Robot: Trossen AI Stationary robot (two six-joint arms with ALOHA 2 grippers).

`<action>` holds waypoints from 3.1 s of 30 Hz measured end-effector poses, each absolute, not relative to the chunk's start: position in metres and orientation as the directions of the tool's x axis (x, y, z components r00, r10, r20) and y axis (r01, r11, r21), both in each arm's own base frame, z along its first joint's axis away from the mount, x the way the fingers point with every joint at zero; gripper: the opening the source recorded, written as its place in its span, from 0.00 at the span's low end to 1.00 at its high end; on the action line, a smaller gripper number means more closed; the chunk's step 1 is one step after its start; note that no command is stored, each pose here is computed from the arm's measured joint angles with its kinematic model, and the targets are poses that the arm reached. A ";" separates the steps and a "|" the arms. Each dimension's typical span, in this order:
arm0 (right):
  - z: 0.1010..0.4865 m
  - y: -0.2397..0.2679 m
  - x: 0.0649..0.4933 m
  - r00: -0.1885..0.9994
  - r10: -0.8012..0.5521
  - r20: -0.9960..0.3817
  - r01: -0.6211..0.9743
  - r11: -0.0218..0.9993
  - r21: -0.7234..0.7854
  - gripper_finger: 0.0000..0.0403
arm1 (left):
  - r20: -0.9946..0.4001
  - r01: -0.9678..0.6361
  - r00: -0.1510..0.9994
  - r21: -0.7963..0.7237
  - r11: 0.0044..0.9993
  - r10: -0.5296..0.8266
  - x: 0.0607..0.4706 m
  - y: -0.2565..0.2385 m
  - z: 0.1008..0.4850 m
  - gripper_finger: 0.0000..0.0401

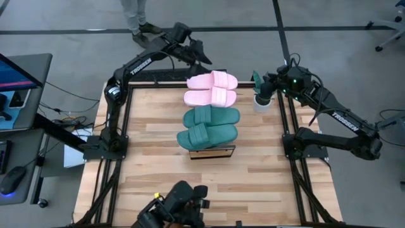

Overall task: Pick and place slides into the shelf
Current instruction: Adjust the slides on the shelf

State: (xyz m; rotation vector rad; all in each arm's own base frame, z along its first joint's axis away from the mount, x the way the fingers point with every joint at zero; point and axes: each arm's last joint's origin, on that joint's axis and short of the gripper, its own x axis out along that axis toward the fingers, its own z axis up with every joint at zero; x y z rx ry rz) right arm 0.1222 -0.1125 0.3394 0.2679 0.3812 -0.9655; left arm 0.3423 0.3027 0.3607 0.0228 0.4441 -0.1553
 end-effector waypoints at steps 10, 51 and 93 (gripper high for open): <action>0.338 -0.112 0.121 0.504 -0.739 -0.448 0.836 0.547 0.039 0.32 | -0.475 0.026 0.876 -0.129 0.991 -0.085 0.351 0.313 0.342 0.56; 0.338 -0.112 0.121 0.485 -0.752 -0.445 0.844 0.536 0.013 0.32 | -0.560 0.002 0.828 0.078 0.997 0.043 0.366 0.327 0.309 0.56; 0.335 -0.111 0.120 0.475 -0.743 -0.471 0.844 0.537 0.004 0.32 | -0.604 -0.066 0.789 0.106 0.992 0.117 0.361 0.329 0.313 0.50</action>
